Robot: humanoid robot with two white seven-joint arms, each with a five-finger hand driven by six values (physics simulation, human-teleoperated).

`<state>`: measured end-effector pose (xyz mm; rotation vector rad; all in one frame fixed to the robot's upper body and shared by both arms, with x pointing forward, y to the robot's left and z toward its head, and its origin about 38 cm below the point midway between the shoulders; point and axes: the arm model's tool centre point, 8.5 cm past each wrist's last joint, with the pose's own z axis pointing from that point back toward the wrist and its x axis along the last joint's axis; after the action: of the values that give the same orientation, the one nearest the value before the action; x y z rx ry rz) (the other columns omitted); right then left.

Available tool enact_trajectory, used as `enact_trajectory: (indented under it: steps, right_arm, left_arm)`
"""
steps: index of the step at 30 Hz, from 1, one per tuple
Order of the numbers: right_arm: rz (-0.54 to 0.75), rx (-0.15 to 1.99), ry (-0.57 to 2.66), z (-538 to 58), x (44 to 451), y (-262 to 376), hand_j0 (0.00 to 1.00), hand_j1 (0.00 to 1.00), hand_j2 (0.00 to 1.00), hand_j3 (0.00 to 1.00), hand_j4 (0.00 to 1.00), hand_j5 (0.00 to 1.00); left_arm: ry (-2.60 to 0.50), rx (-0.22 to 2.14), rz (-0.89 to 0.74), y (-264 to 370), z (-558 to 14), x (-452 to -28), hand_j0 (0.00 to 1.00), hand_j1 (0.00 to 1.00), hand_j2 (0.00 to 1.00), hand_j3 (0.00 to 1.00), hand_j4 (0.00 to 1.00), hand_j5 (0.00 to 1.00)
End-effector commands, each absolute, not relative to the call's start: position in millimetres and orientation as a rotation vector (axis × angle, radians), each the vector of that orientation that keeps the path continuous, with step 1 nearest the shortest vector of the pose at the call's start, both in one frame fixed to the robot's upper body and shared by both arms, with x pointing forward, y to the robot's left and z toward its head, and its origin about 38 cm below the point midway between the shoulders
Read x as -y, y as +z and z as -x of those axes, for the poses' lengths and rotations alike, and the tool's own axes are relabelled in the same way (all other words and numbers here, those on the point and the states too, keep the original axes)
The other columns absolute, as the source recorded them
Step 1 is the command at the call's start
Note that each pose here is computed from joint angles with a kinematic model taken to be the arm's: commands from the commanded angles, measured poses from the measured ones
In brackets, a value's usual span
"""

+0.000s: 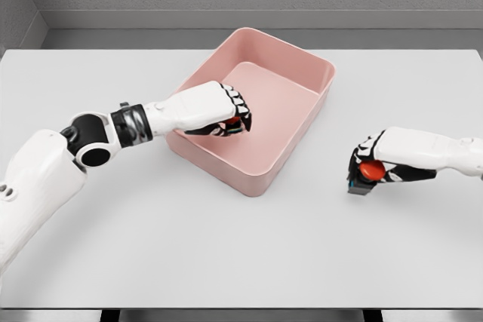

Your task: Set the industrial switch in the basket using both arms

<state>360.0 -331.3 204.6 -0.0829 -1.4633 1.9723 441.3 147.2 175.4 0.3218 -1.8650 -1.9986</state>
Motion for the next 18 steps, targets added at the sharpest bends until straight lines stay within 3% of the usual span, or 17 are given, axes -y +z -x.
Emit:
enact_trajectory:
  steps: [1, 2, 16, 17, 18]
  right_arm:
    - [0.078, 1.487, 1.955, -362.4, 327.9, 207.5, 0.48, 0.48, 0.48, 0.48, 0.48, 0.48]
    - [0.075, 1.493, 1.952, -362.9, 326.7, 207.9, 0.48, 0.48, 0.48, 0.48, 0.48, 0.48]
    - [0.063, 1.575, 1.927, -374.3, 310.1, 219.0, 0.48, 0.48, 0.48, 0.48, 0.48, 0.48]
    - [0.066, 1.580, 1.927, -375.1, 309.5, 220.5, 0.48, 0.48, 0.48, 0.48, 0.48, 0.48]
    - [0.071, 1.579, 1.925, -376.6, 310.6, 220.8, 0.48, 0.48, 0.48, 0.48, 0.48, 0.48]
  left_arm:
    - [-1.992, 1.875, -0.314, 176.6, -440.5, -144.8, 0.73, 0.73, 0.73, 0.73, 0.73, 0.73]
    - [-1.990, 1.878, -0.317, 177.7, -440.7, -145.1, 0.79, 0.79, 0.79, 0.79, 0.79, 0.79]
    - [-1.993, 1.940, -0.337, 197.9, -440.2, -137.3, 0.85, 0.85, 0.85, 0.85, 0.85, 0.85]
    - [-2.017, 2.010, -0.339, 215.5, -424.8, -134.4, 0.87, 0.87, 0.87, 0.87, 0.87, 0.87]
    - [-2.042, 1.995, -0.370, 227.5, -417.8, -162.0, 1.00, 1.00, 1.00, 1.00, 1.00, 1.00]
